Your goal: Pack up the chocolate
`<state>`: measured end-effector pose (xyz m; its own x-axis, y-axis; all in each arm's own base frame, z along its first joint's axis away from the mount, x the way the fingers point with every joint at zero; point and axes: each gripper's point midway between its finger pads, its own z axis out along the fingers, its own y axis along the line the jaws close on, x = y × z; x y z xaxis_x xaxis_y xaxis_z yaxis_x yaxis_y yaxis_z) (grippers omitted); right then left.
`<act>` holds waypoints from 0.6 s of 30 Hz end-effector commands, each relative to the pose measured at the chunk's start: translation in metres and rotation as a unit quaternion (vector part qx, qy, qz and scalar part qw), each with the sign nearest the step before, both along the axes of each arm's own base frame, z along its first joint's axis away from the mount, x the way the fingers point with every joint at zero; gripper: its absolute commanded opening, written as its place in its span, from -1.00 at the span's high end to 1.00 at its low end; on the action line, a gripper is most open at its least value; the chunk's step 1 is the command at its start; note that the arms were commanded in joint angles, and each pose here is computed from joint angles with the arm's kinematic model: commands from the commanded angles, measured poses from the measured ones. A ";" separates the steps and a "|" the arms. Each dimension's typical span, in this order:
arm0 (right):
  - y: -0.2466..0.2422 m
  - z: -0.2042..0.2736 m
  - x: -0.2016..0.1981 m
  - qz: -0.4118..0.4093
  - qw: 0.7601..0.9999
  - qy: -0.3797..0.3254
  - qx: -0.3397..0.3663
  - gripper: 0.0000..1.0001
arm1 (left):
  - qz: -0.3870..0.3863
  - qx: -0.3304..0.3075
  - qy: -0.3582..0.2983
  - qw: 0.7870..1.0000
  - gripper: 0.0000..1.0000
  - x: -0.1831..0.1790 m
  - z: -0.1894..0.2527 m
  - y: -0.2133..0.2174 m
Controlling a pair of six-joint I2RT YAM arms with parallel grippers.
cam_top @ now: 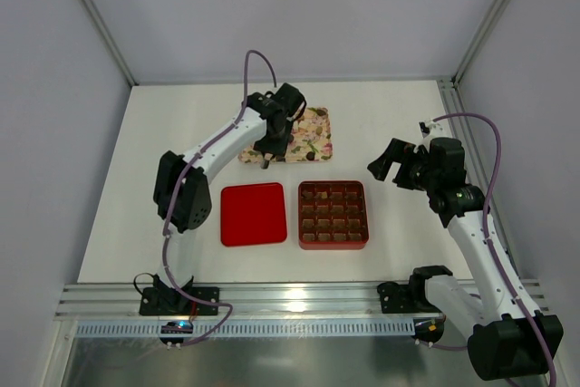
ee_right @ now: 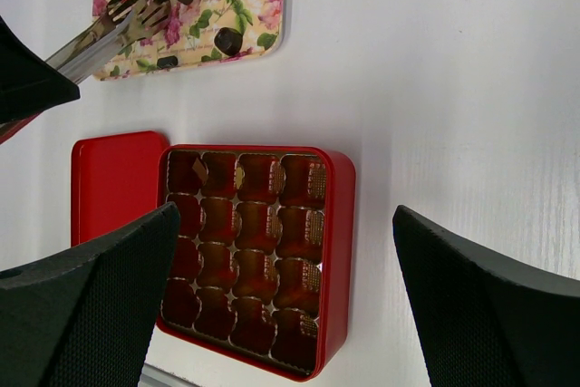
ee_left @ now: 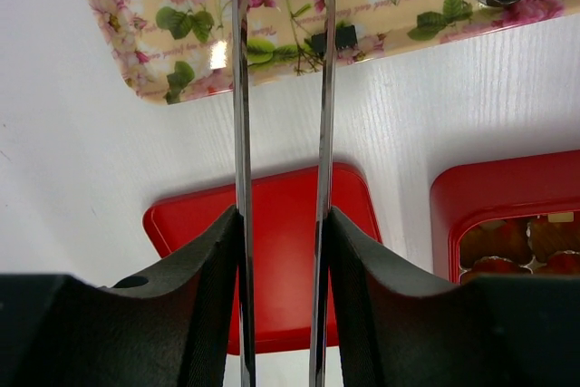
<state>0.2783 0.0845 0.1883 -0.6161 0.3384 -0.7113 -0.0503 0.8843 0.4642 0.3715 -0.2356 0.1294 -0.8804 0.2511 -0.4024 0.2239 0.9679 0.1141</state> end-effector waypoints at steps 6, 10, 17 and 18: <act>0.002 0.006 0.005 0.008 1.000 -0.016 -0.002 -0.99 | 0.002 -0.017 -0.008 1.000 0.25 0.003 0.004 -0.002; 0.001 0.006 0.005 0.008 1.000 -0.015 -0.002 -1.00 | -0.001 -0.021 -0.010 1.000 0.27 0.001 0.009 -0.002; 0.001 0.006 0.005 0.008 1.000 -0.016 -0.001 -1.00 | -0.005 -0.020 -0.012 1.000 0.42 0.001 0.015 -0.002; 0.002 0.006 0.005 0.008 1.000 -0.016 -0.002 -1.00 | -0.005 -0.021 -0.016 1.000 0.42 0.003 0.018 -0.002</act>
